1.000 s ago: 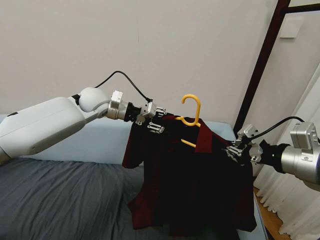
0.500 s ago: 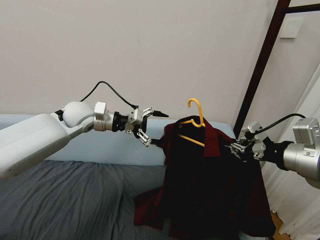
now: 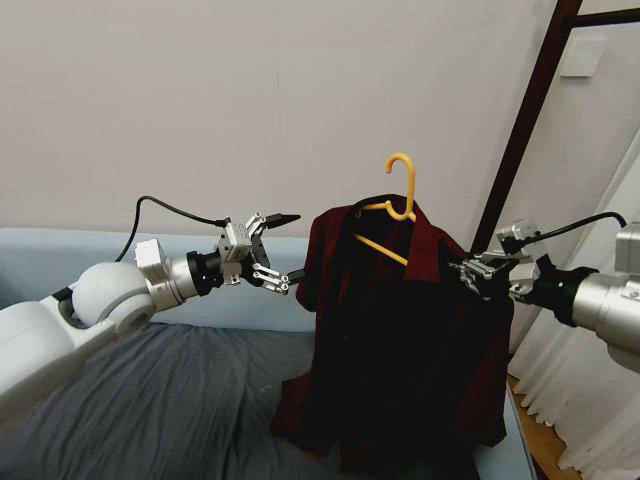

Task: Pick up the clothes from the sofa and hang them on the clothes hanger.

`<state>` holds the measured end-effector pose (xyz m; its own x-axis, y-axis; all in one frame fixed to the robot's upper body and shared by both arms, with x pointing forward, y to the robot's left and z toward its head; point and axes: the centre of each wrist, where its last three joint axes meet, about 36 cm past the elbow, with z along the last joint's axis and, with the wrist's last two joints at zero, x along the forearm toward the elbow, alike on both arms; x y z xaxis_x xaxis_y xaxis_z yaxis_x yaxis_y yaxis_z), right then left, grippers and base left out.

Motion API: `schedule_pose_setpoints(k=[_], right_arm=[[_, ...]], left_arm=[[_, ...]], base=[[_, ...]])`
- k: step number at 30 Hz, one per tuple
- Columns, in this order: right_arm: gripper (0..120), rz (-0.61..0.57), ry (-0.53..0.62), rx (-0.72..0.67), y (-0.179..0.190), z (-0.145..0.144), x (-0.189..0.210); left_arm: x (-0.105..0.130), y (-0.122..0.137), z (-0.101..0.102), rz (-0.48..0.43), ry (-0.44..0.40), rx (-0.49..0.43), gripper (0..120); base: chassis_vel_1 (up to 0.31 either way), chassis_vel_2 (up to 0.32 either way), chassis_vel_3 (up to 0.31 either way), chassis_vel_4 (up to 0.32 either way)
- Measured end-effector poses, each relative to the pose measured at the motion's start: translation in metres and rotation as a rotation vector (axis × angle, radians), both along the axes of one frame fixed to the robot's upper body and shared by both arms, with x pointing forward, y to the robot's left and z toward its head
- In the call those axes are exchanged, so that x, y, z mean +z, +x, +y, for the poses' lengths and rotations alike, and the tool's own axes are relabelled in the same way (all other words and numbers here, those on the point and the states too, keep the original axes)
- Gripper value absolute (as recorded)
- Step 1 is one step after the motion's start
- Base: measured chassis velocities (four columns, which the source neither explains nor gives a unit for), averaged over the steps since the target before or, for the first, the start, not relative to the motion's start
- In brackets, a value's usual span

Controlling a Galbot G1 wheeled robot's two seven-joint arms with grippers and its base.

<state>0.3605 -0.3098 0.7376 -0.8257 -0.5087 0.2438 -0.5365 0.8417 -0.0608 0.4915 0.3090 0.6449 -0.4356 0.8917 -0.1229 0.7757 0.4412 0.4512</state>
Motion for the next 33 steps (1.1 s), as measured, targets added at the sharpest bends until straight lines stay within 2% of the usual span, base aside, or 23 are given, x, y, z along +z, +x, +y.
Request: schedule_pose_setpoints(k=[2, 4, 5, 6, 7, 9, 10, 14, 15, 18, 27, 32, 33], right_arm=[[8, -0.024, 0.012, -0.002, -0.005, 0.002, 0.008], [8, -0.036, 0.017, -0.002, -0.009, 0.005, 0.010], [8, -0.036, 0.017, -0.002, -0.009, 0.005, 0.010], [8, -0.038, 0.021, 0.000, -0.010, 0.006, 0.010], [8, -0.038, 0.028, 0.003, -0.012, 0.008, 0.009], [8, -0.036, 0.036, 0.006, -0.017, 0.012, 0.004], [8, -0.036, 0.036, 0.006, -0.017, 0.012, 0.004], [8, -0.039, 0.057, 0.001, -0.021, 0.015, 0.001], [8, -0.039, 0.057, 0.001, -0.021, 0.015, 0.001], [8, -0.039, 0.062, 0.005, -0.024, 0.017, 0.000], [8, -0.033, 0.069, 0.017, -0.026, 0.020, 0.001], [8, -0.028, 0.074, 0.019, -0.027, 0.020, 0.002], [8, -0.028, 0.074, 0.019, -0.027, 0.020, 0.002]], left_arm=[[-0.001, -0.014, -0.009, 0.013, -0.072, 0.076, 100], [-0.003, -0.026, -0.020, 0.063, -0.193, 0.208, 100], [-0.003, -0.026, -0.020, 0.063, -0.193, 0.208, 100], [-0.006, -0.032, -0.024, 0.100, -0.249, 0.266, 100], [-0.014, -0.039, -0.026, 0.142, -0.301, 0.316, 100], [-0.031, -0.044, -0.030, 0.192, -0.348, 0.359, 100], [-0.031, -0.044, -0.030, 0.192, -0.348, 0.359, 100], [-0.062, -0.041, -0.048, 0.246, -0.400, 0.375, 100], [-0.062, -0.041, -0.048, 0.246, -0.400, 0.375, 100], [-0.081, -0.034, -0.069, 0.274, -0.433, 0.356, 100], [-0.089, -0.011, -0.099, 0.281, -0.442, 0.327, 97], [-0.102, -0.001, -0.114, 0.306, -0.432, 0.324, 81], [-0.102, -0.001, -0.114, 0.306, -0.432, 0.324, 81]], base=[[0.000, 0.000, 0.000, 0.000], [0.000, 0.000, 0.000, 0.000], [0.000, 0.000, 0.000, 0.000], [0.000, 0.000, 0.000, 0.000], [0.000, 0.000, 0.000, 0.000], [0.000, 0.000, 0.000, 0.000], [0.000, 0.000, 0.000, 0.000], [0.000, 0.000, 0.000, 0.000], [0.000, 0.000, 0.000, 0.000], [0.000, 0.000, 0.000, 0.000], [0.000, 0.000, 0.000, 0.000], [0.000, 0.000, 0.000, 0.000], [0.000, 0.000, 0.000, 0.000]])
